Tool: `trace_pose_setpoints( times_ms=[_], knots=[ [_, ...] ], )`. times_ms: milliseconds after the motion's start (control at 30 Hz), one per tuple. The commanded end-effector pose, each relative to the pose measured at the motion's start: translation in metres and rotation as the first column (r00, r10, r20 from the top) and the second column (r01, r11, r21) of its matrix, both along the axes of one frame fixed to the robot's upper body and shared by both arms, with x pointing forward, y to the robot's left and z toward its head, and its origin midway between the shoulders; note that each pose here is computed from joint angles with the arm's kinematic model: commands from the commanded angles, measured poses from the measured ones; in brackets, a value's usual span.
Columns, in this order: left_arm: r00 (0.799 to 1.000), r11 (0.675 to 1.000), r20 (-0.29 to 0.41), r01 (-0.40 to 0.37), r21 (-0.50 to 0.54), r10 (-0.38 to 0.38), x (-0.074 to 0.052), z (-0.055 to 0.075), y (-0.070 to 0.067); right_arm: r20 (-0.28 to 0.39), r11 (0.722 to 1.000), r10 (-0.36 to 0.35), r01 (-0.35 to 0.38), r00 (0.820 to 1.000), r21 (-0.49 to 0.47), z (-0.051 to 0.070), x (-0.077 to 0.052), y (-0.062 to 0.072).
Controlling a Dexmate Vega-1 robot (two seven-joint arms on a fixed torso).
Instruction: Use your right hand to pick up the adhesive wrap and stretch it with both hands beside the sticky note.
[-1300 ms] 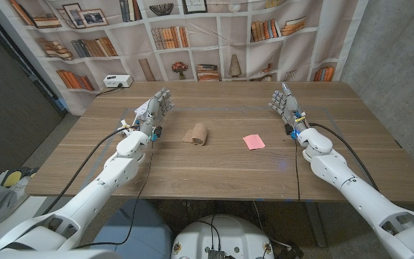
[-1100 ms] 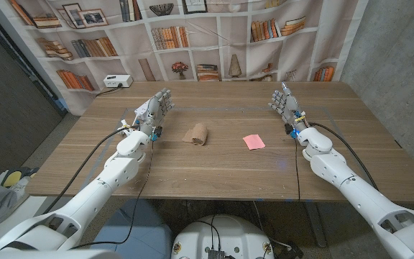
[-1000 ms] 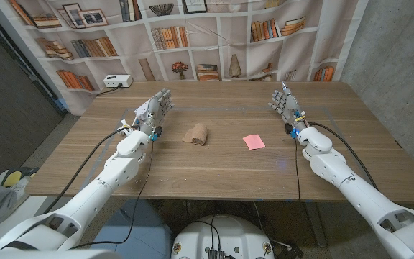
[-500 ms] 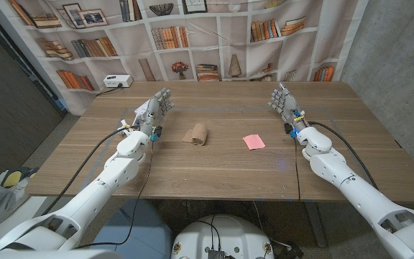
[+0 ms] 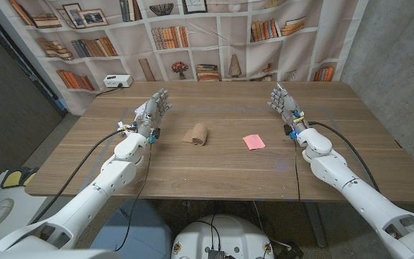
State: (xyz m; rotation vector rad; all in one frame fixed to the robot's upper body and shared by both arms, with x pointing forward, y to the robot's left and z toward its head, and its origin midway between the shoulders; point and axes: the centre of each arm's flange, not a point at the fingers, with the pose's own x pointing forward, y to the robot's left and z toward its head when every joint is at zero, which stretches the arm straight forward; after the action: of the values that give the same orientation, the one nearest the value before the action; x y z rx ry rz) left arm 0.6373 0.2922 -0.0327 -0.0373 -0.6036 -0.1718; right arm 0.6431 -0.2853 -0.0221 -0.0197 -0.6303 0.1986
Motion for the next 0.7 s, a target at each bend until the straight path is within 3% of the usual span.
trace_pose_setpoints(
  times_ms=[33,333,700],
  knots=[
    [1.0,1.0,0.006,0.011,-0.022,-0.011,-0.005,-0.006,-0.009,-0.011,0.998,-0.017,0.017,1.0,-0.053,-0.004,-0.01,-0.004],
    [1.0,1.0,0.024,-0.008,-0.025,0.009,-0.017,-0.003,-0.006,-0.01,0.995,-0.018,0.017,1.0,-0.095,0.0,-0.003,0.009],
    [1.0,1.0,0.008,0.015,0.004,-0.015,-0.014,-0.005,-0.007,-0.013,0.993,-0.052,0.05,0.999,-0.103,-0.001,-0.008,0.014]
  ],
)
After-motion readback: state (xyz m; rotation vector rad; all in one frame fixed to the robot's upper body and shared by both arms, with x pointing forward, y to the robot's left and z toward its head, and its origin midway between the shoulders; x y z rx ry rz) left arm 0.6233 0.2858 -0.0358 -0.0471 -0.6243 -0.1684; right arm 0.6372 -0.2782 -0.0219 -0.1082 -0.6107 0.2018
